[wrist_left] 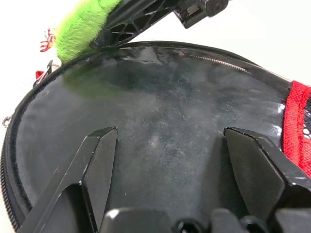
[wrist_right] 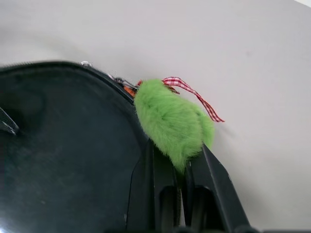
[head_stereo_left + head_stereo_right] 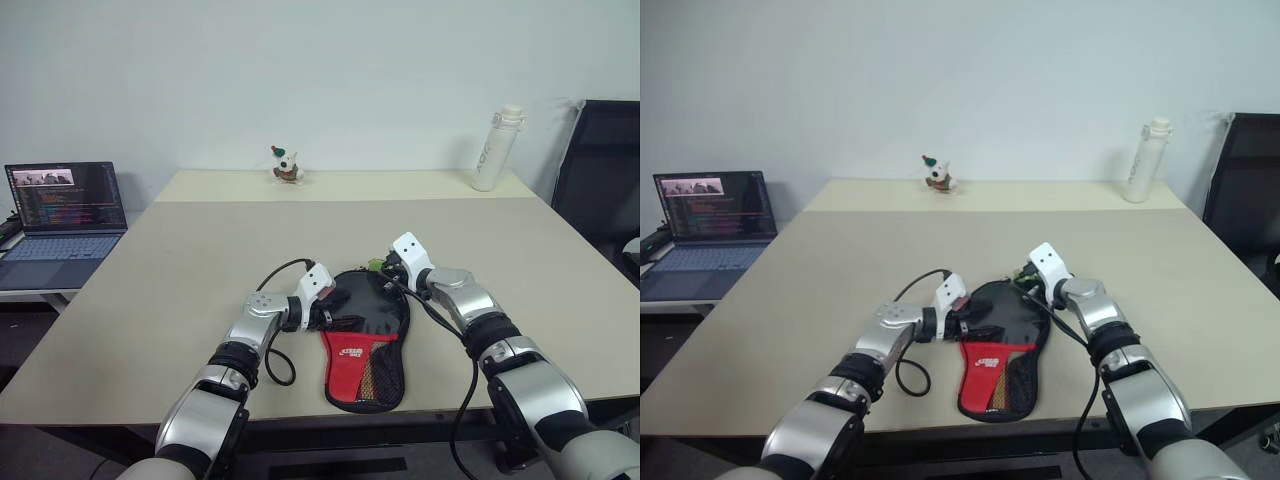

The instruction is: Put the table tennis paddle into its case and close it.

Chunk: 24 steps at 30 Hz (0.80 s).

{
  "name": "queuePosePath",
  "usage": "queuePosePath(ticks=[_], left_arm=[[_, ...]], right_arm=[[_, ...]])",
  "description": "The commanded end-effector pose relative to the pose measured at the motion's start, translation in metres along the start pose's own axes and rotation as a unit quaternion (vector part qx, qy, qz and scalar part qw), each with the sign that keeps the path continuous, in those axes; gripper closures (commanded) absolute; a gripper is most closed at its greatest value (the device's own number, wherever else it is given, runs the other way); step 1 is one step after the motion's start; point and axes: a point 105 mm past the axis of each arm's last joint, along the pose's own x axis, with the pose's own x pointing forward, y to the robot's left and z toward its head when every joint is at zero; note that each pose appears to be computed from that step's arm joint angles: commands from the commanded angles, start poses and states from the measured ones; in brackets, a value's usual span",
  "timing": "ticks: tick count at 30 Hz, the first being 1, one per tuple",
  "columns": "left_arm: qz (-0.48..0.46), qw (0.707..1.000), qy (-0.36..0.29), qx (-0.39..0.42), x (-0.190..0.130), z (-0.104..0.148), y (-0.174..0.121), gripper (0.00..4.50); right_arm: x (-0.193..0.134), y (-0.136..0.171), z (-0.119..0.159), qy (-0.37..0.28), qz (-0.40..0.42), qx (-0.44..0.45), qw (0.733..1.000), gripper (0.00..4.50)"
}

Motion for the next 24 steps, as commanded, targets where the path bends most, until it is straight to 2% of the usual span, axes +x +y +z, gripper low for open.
queuePosePath(ticks=[1, 7, 9, 14, 24], left_arm=[[-0.011, 0.999, 0.047, -0.019, 0.003, -0.029, -0.012, 0.68], [-0.013, 0.998, 0.050, -0.023, 0.003, -0.034, -0.014, 0.68], [-0.014, 0.998, 0.051, -0.024, 0.003, -0.034, -0.014, 0.68], [-0.019, 0.998, 0.051, -0.031, 0.006, -0.036, -0.018, 0.68], [-0.027, 0.997, 0.053, -0.040, 0.009, -0.038, -0.023, 0.68]], right_arm=[[-0.004, -0.005, 0.037, -0.054, 0.003, 0.028, 0.998, 4.48], [-0.008, -0.019, 0.039, -0.056, -0.021, 0.059, 0.996, 4.48], [-0.008, -0.022, 0.036, -0.051, -0.030, 0.050, 0.997, 4.48], [-0.015, -0.033, 0.012, -0.003, -0.050, -0.050, 0.997, 4.48], [-0.033, -0.055, -0.005, 0.022, -0.070, -0.069, 0.995, 4.48]])
